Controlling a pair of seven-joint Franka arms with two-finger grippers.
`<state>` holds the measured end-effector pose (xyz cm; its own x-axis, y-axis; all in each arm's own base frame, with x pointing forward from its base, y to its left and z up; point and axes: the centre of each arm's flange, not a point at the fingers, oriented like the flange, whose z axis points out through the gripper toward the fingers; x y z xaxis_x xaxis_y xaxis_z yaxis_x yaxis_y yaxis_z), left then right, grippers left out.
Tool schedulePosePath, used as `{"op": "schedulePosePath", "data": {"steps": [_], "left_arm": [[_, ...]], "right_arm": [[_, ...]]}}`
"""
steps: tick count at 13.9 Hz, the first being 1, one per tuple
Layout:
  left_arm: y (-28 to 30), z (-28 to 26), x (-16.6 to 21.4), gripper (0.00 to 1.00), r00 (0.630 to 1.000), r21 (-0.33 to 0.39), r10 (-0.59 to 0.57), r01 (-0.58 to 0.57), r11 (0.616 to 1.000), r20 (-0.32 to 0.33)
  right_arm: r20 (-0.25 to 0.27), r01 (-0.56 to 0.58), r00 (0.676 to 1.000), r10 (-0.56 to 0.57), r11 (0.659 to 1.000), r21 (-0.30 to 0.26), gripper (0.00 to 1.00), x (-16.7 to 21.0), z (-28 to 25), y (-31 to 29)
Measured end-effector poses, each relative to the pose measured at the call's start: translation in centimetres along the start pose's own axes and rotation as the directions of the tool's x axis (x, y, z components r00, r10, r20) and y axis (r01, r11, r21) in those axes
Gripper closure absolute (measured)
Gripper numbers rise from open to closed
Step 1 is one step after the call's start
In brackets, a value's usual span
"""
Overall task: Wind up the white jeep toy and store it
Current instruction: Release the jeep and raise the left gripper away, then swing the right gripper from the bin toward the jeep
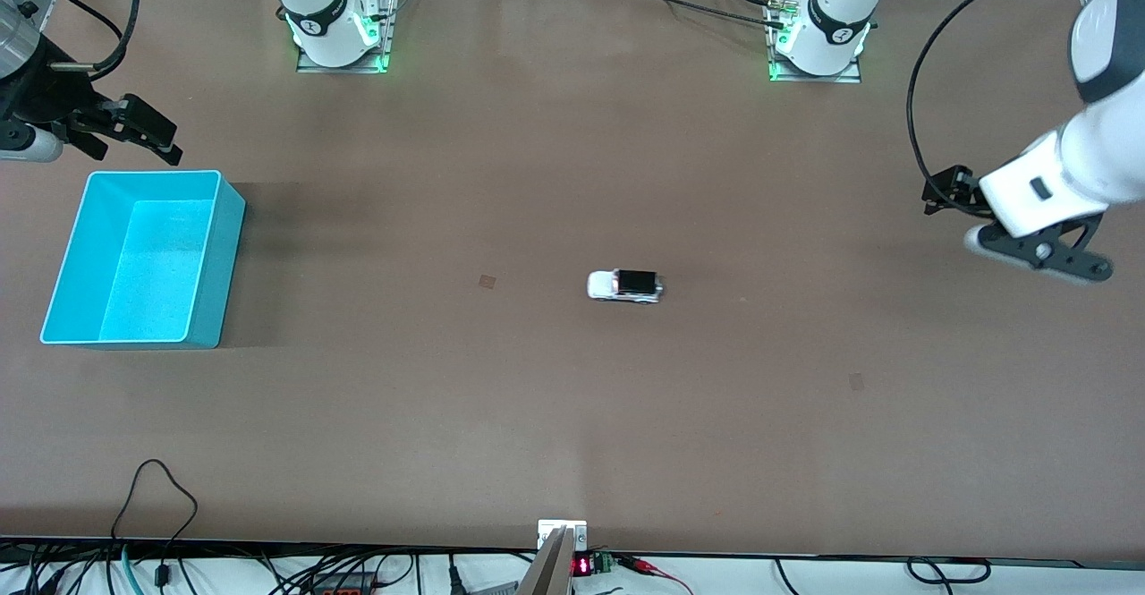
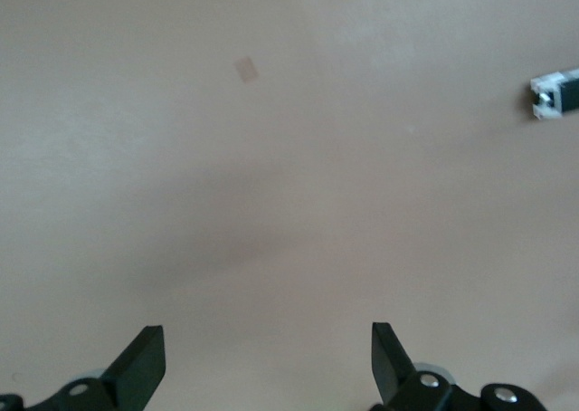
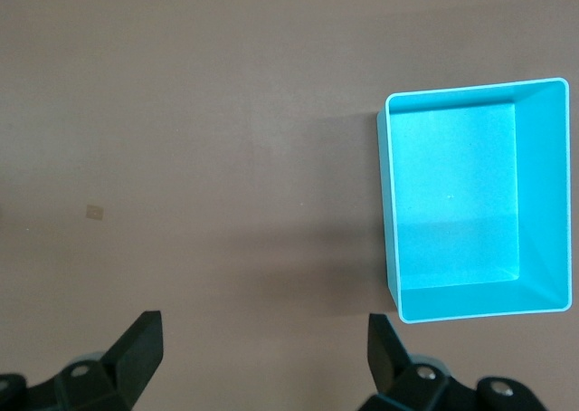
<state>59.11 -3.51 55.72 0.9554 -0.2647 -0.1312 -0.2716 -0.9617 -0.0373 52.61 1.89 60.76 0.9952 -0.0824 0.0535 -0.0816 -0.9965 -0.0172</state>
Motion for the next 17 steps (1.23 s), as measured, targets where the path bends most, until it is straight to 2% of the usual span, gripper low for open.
{"op": "schedulePosePath", "data": {"steps": [3, 6, 10, 13, 17], "left_arm": [[-0.7, -1.8, -2.5, 0.0, 0.992, 0.014, -0.111, 0.112, 0.994, -0.057], [-0.6, -2.0, -3.9, 0.0, 0.982, 0.012, -0.172, 0.174, 0.985, -0.074], [-0.2, -0.9, -5.2, 0.0, 0.979, 0.005, -0.19, 0.191, 0.982, -0.071], [-0.1, -0.6, -5.5, 0.0, 0.976, -0.059, -0.207, 0.203, 0.977, -0.068], [-0.5, -0.7, -5.6, 0.0, 0.974, -0.067, -0.215, 0.21, 0.975, -0.072]], "right_arm": [[0.0, 0.0, 1.0, 0.0, 1.0, 0.0, 0.0, 0.0, 0.0, 0.0], [0.0, 0.0, 1.0, 0.0, 1.0, 0.0, 0.0, 0.0, 0.0, 0.0], [0.0, 0.0, 1.0, 0.0, 1.0, 0.0, 0.0, 0.0, 0.0, 0.0], [0.0, 0.0, 1.0, 0.0, 1.0, 0.0, 0.0, 0.0, 0.0, 0.0], [0.0, 0.0, 1.0, 0.0, 1.0, 0.0, 0.0, 0.0, 0.0, 0.0]]}}
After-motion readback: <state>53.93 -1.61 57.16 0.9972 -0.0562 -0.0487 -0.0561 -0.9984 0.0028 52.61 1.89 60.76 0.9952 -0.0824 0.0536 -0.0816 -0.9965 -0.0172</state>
